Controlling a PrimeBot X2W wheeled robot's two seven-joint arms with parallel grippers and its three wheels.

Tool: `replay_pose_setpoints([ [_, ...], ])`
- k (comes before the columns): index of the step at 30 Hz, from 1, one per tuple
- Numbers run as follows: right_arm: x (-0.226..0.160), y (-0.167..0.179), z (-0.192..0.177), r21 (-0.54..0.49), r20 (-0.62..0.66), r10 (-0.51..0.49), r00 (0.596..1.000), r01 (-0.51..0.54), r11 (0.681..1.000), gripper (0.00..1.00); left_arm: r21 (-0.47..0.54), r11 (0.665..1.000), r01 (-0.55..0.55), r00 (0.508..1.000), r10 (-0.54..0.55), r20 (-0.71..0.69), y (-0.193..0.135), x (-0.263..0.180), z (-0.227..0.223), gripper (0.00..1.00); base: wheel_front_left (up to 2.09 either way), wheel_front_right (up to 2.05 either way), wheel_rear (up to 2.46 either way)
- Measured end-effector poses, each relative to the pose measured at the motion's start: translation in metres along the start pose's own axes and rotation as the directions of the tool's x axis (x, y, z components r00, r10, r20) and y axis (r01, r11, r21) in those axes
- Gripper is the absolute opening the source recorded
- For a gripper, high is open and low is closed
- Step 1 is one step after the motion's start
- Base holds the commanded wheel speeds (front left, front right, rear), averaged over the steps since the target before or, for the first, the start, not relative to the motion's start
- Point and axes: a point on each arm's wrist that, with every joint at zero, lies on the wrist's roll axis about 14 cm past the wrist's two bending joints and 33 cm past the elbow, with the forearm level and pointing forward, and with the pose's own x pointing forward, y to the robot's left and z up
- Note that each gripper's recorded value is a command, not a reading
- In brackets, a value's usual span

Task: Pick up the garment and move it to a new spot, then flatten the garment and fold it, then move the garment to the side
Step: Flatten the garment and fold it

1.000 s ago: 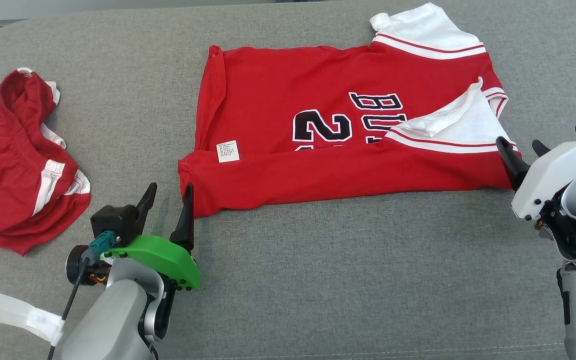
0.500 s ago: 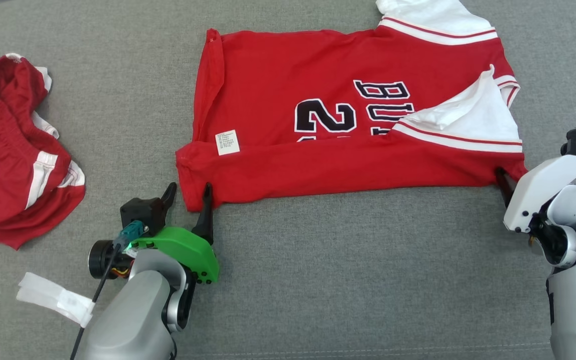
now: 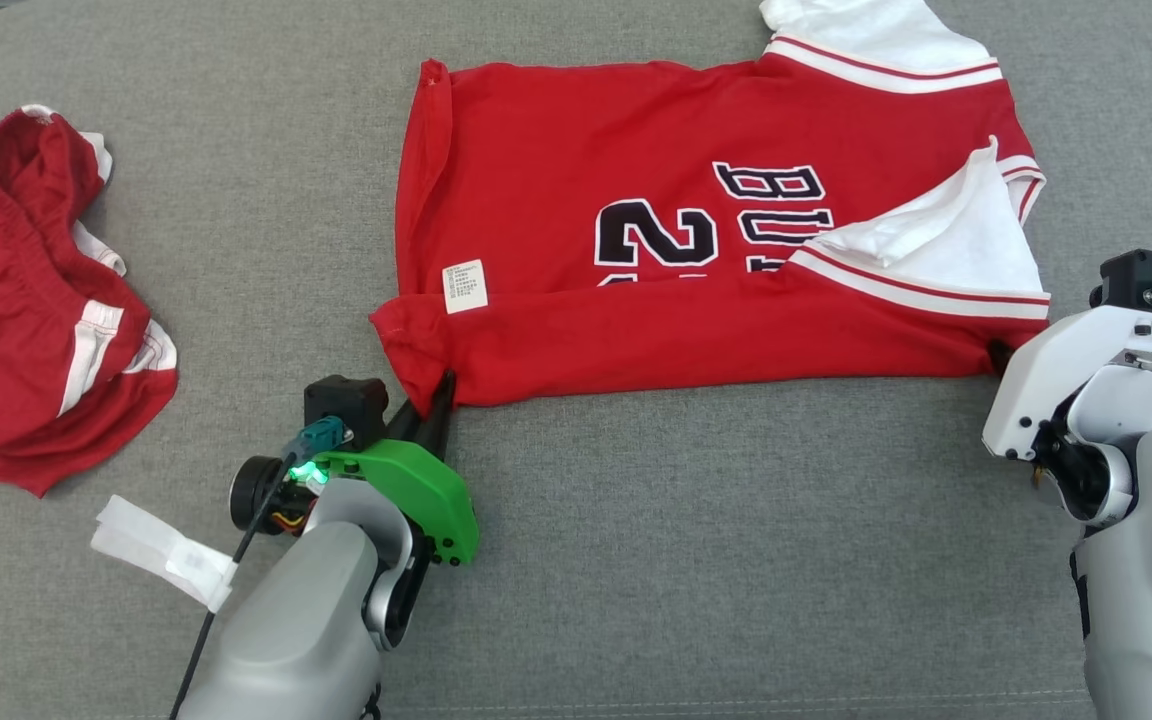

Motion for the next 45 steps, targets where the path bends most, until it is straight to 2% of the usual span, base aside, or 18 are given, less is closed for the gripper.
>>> replay_pose_setpoints([
  [7,-0.022,-0.002,0.005,0.008,0.074,0.01,0.997,-0.011,1.0,0.0,-0.028,0.999,-0.02,0.999,0.021,0.036,0.007,-0.012,0.005,0.0,0.0,0.0,0.0],
  [12,-0.052,-0.005,0.002,-0.006,0.115,0.015,0.993,-0.014,1.0,0.0,-0.008,1.0,-0.028,0.998,0.028,0.048,0.015,-0.033,0.001,0.0,0.0,0.0,0.0],
  [18,-0.087,-0.006,-0.026,-0.004,0.067,0.019,0.998,-0.018,1.0,0.0,0.003,1.0,-0.028,0.998,0.028,0.054,0.016,-0.056,-0.003,0.0,0.0,0.0,0.0],
  [22,-0.104,-0.01,-0.042,0.026,0.056,0.013,0.998,-0.015,1.0,0.0,-0.007,1.0,-0.029,1.0,0.029,0.001,0.011,-0.069,-0.021,0.0,0.0,0.0,0.0],
  [30,-0.108,-0.026,-0.054,0.062,0.061,-0.036,0.997,0.033,0.998,0.0,-0.074,0.993,-0.097,0.994,0.093,-0.048,0.006,-0.086,-0.04,0.0,0.0,0.0,0.0],
  [31,-0.108,-0.026,-0.053,0.06,0.07,-0.041,0.997,0.036,0.998,0.28,-0.082,0.991,-0.104,0.994,0.1,-0.052,0.006,-0.088,-0.041,0.0,0.0,0.0,0.0],
  [32,-0.107,-0.026,-0.052,0.06,0.071,-0.041,0.997,0.037,0.998,1.0,-0.085,0.99,-0.108,0.993,0.103,-0.057,0.006,-0.09,-0.042,0.18,0.0,0.0,0.0],
  [33,-0.106,-0.027,-0.051,0.059,0.076,-0.045,0.996,0.041,0.997,1.0,-0.086,0.99,-0.111,0.993,0.106,-0.06,0.006,-0.091,-0.043,0.78,0.0,0.0,0.0],
  [34,-0.104,-0.029,-0.048,0.061,0.085,-0.053,0.995,0.047,0.997,1.0,-0.095,0.989,-0.117,0.992,0.111,-0.063,0.006,-0.094,-0.043,1.0,0.0,0.0,0.0],
  [37,-0.104,-0.026,-0.035,0.053,0.124,-0.045,0.991,0.039,0.998,1.0,-0.11,0.986,-0.127,0.991,0.122,-0.053,0.009,-0.099,-0.04,1.0,0.0,0.0,0.0],
  [41,-0.108,-0.015,0.005,0.033,0.223,-0.02,0.975,0.013,0.999,1.0,-0.136,0.982,-0.132,0.991,0.133,-0.002,0.016,-0.099,-0.018,1.0,0.0,0.0,0.0],
  [45,-0.107,-0.013,0.05,-0.022,0.275,-0.009,0.961,0.016,1.0,1.0,-0.084,0.992,-0.099,0.994,0.102,0.028,0.023,-0.087,0.017,1.0,0.0,0.0,0.0],
])
